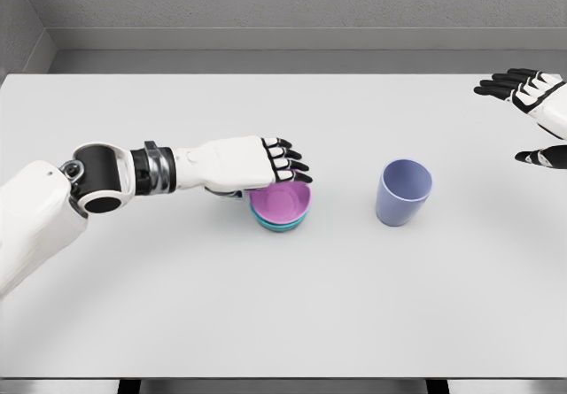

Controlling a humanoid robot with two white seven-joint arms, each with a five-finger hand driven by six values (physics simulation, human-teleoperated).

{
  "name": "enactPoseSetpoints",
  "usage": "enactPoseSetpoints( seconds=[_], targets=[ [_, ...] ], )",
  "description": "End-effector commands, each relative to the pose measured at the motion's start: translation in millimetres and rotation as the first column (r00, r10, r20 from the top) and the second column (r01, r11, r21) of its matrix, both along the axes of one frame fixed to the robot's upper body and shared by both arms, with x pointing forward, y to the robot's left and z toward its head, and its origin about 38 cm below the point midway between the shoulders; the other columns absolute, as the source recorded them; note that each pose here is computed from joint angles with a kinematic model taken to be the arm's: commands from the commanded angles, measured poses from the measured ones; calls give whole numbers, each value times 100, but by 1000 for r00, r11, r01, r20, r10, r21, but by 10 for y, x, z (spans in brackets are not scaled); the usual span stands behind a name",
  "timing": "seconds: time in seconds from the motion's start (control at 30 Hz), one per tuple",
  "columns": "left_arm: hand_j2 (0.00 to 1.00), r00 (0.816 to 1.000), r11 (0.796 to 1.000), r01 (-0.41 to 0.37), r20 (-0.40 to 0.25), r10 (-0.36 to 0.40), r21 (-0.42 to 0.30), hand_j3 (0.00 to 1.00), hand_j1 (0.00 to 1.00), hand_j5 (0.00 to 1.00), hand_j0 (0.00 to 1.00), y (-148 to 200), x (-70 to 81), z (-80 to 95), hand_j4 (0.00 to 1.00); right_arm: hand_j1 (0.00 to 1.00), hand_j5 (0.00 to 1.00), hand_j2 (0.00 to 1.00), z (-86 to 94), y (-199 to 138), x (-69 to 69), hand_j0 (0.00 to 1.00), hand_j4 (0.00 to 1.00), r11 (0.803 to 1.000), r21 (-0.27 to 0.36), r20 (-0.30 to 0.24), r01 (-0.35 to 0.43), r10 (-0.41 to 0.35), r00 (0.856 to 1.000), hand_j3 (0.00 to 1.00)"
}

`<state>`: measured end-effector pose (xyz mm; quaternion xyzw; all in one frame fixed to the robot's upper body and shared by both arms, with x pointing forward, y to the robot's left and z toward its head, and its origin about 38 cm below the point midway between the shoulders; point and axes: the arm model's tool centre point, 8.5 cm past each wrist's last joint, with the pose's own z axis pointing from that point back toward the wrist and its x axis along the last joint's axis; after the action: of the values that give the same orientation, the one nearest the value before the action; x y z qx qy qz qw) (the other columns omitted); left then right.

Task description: Stacking bowl and cup with both arms

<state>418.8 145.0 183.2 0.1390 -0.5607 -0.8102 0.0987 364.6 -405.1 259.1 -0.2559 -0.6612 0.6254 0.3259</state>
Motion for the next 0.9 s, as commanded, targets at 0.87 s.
enactPoseSetpoints(
  seconds=[0.87],
  targets=[
    [100,845,846,-524,-184,502,-97,100,100,100,100,2275,381,289,100,100,100,100,191,279,137,100,100,977,-196,-125,-79,55,991,100]
  ],
)
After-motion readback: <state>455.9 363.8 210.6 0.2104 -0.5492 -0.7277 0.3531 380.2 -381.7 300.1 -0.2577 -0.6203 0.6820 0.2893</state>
